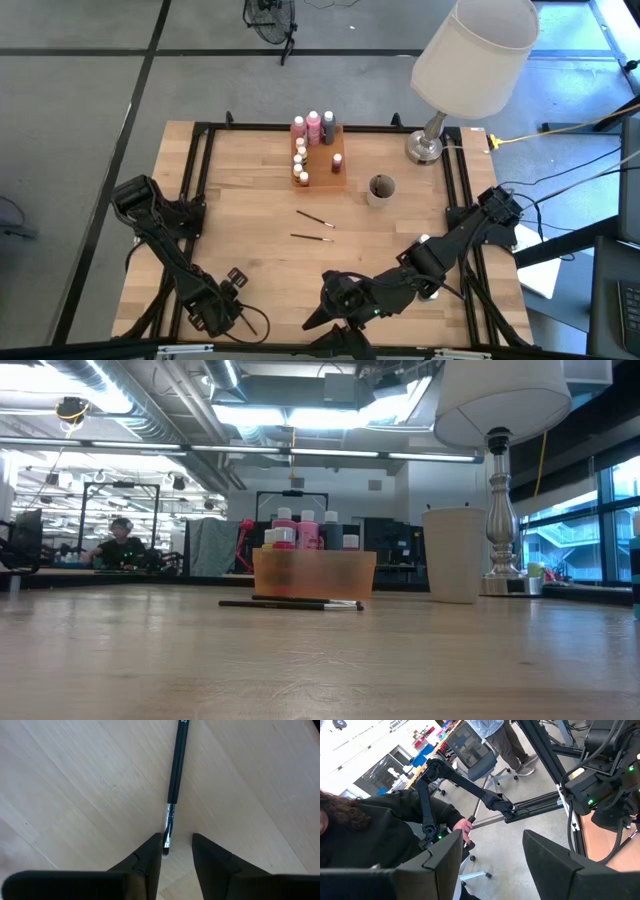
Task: Pick & Place Paint Supplies
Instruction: Put the black paint brush into the light brown cup
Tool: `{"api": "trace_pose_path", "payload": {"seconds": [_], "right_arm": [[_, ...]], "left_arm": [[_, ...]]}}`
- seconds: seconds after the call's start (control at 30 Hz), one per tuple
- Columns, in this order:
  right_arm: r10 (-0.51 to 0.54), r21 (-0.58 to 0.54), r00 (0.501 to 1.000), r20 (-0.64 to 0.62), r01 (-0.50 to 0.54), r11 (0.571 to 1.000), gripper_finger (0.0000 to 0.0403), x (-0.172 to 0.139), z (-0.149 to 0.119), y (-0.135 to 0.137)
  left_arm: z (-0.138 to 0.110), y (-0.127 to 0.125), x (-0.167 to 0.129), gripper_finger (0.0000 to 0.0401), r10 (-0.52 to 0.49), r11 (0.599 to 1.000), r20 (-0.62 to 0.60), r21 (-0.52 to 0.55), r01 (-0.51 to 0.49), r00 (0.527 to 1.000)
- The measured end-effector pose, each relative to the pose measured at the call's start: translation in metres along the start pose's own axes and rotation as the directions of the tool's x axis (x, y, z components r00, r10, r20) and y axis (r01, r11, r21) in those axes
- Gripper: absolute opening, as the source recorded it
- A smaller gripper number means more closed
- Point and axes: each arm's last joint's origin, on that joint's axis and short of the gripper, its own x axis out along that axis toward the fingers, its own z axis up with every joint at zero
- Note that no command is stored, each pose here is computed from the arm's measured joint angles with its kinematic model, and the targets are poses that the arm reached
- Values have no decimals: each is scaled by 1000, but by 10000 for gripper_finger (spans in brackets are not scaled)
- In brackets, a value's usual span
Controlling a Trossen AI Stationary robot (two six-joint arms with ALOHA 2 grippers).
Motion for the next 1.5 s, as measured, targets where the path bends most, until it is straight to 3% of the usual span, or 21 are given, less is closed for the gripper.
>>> {"api": "trace_pose_path", "payload": {"seconds": [0.57,1.5], "right_arm": [[-6,1,1000,7,6,1000,212,0,0,0],[-4,0,1000,5,4,1000,212,0,0,0]], "left_arm": [[1,3,0,7,-12,1000,1,-10,12,1000],[10,8,-5,2,-63,992,2,-109,63,998]]}}
